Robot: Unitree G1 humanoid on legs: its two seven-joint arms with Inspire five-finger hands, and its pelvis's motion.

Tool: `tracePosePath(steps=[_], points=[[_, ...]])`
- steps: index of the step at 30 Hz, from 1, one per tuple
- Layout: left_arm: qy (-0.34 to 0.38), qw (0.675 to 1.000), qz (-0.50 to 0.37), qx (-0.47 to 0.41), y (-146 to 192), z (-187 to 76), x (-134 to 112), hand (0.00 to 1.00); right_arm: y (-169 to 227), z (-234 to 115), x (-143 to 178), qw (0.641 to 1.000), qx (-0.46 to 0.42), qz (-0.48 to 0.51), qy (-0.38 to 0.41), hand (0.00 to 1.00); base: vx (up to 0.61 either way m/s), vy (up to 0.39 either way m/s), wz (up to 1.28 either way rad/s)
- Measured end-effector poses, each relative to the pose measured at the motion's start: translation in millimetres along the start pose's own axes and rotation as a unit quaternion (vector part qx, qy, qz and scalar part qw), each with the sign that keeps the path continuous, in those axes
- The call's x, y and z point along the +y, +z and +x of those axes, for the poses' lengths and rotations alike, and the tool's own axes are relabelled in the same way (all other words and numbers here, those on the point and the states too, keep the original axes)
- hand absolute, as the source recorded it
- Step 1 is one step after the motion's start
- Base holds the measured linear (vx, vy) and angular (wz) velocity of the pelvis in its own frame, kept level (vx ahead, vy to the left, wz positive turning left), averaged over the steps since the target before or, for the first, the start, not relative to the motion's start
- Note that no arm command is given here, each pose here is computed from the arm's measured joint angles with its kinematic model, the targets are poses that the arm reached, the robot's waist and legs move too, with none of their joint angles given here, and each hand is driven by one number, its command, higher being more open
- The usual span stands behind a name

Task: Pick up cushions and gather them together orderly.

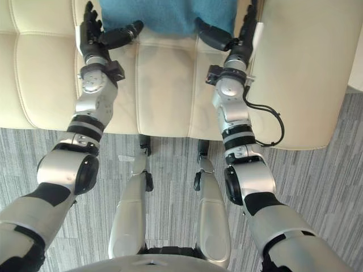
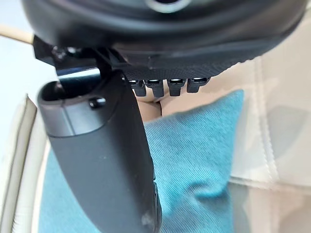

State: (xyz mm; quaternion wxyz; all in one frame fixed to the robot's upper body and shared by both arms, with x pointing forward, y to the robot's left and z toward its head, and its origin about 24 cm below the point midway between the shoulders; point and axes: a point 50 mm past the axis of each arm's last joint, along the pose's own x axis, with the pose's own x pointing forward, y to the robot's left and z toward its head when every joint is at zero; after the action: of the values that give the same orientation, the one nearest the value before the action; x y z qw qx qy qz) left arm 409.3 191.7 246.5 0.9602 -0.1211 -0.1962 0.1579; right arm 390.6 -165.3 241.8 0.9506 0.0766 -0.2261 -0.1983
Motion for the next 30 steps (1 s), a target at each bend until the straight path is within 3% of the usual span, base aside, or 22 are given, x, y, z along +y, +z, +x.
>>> tracePosePath(steps=[6, 10, 13, 17, 19, 21, 25, 26, 28, 30], points=[[0.057, 0.998, 0.000, -0.040, 10.0, -3.4, 57.2, 1.00, 0.8, -4.8, -64.1, 0.997, -0.033, 0.009, -0.074, 1.00, 0.05, -0.060, 0.02], [0.060, 0.997, 0.010, -0.038, -9.8, -28.5, 77.9, 1.00, -19.3, -29.8, -93.8, 0.996, -0.026, -0.004, -0.080, 1.00, 0.06, -0.076, 0.10], [0.038, 0.999, -0.005, -0.020, -40.3, -65.1, 76.1, 1.00, -43.4, -63.2, -106.3, 0.998, 0.001, -0.025, -0.050, 1.00, 0.07, -0.083, 0.09], [0.014, 0.998, 0.006, 0.066, -93.5, -116.6, 79.0, 1.00, -83.6, -109.9, -102.6, 0.996, 0.083, -0.033, 0.006, 1.00, 0.06, -0.081, 0.10], [-0.002, 0.989, 0.014, 0.148, -132.0, -162.8, 81.7, 1.00, -112.4, -151.5, -100.7, 0.986, 0.158, -0.028, 0.041, 1.00, 0.08, -0.068, 0.07], [-0.006, 0.980, 0.014, 0.200, -152.0, -192.9, 86.3, 1.00, -128.9, -178.8, -103.5, 0.976, 0.207, -0.028, 0.054, 1.00, 0.08, -0.061, 0.03], [0.004, 0.948, 0.047, 0.316, -189.8, -252.2, 112.2, 1.00, -167.0, -232.7, -129.6, 0.942, 0.327, -0.055, 0.055, 1.00, 0.11, -0.033, 0.00], [0.006, 0.945, 0.050, 0.323, -191.8, -255.7, 114.6, 1.00, -169.1, -236.6, -131.8, 0.939, 0.335, -0.057, 0.054, 1.00, 0.16, -0.007, -0.01], [0.028, 0.913, 0.082, 0.398, -210.4, -292.2, 139.2, 1.00, -186.6, -274.0, -153.7, 0.908, 0.409, -0.079, 0.043, 1.00, 0.15, 0.010, -0.01], [0.035, 0.895, 0.105, 0.433, -217.7, -308.3, 150.9, 1.00, -195.0, -291.4, -162.4, 0.890, 0.446, -0.088, 0.040, 1.00, 0.11, 0.026, -0.03]])
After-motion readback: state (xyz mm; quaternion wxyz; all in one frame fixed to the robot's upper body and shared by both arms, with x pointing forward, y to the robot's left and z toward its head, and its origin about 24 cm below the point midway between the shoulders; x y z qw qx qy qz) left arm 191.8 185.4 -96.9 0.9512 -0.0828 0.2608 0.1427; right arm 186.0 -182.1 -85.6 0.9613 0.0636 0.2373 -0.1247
